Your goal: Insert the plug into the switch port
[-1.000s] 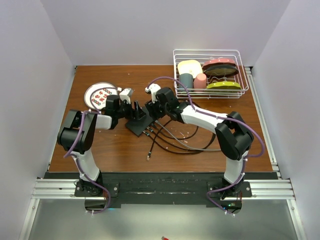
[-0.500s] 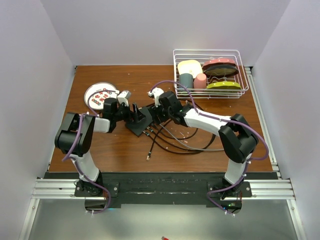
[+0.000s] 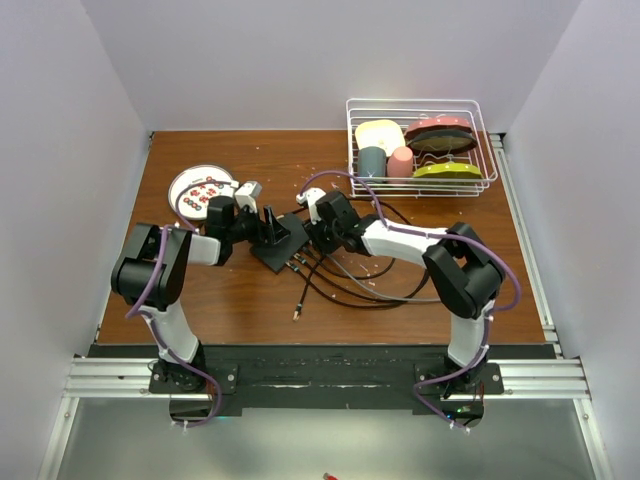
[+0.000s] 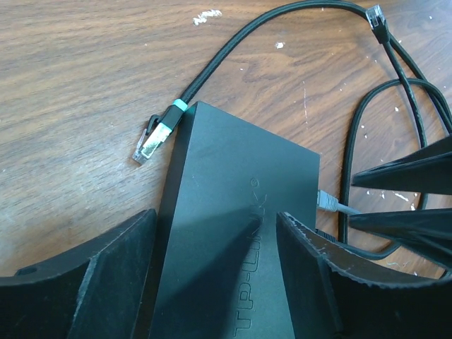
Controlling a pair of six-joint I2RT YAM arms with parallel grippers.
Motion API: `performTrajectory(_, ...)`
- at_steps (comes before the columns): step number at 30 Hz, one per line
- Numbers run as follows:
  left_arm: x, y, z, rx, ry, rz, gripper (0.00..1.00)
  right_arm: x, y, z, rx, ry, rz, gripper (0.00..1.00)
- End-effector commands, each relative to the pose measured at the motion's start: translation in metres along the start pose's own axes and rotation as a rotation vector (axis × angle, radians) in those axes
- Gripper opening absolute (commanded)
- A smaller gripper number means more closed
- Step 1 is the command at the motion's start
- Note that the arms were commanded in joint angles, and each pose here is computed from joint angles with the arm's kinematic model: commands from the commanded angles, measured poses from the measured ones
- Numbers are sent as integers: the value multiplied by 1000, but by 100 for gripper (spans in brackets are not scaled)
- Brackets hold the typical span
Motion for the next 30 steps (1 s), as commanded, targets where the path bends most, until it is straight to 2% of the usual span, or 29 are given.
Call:
performTrajectory(1, 2, -4, 9, -27, -8, -25, 71, 1, -3, 4, -4, -2, -11, 38)
performTrajectory(5, 1, -5, 9, -26, -9, -33, 67, -2, -8, -1, 16, -3, -20, 36)
performTrajectory(9, 1, -6, 8, -21, -7, -43, 64, -2, -13, -3, 26, -3, -18, 24)
performTrajectory(10, 1, -6, 9, -24, -10, -45, 62, -1, -14, -3, 26, -2, -17, 15)
performTrajectory(13, 0, -7, 9, -20, -11, -60, 58, 1, -15, -1, 18, -2, -8, 2)
performTrajectory(19, -5, -9, 5, -8, -9, -109, 48, 4, -16, 12, -16, -1, 6, 0)
performTrajectory(30, -12, -11, 4, -1, -12, -172, 45, 11, -27, 34, -75, 46, 30, 0)
Point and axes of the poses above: each gripper's point midway between its finger pads, its own y axis back along the fingers, its own x axis along the line the jaws close on, z = x × y, the point moved 4 cm from there along y, back along the fingers, and after that the axes turned 14 degrees about -y, right-handed, at the moved point
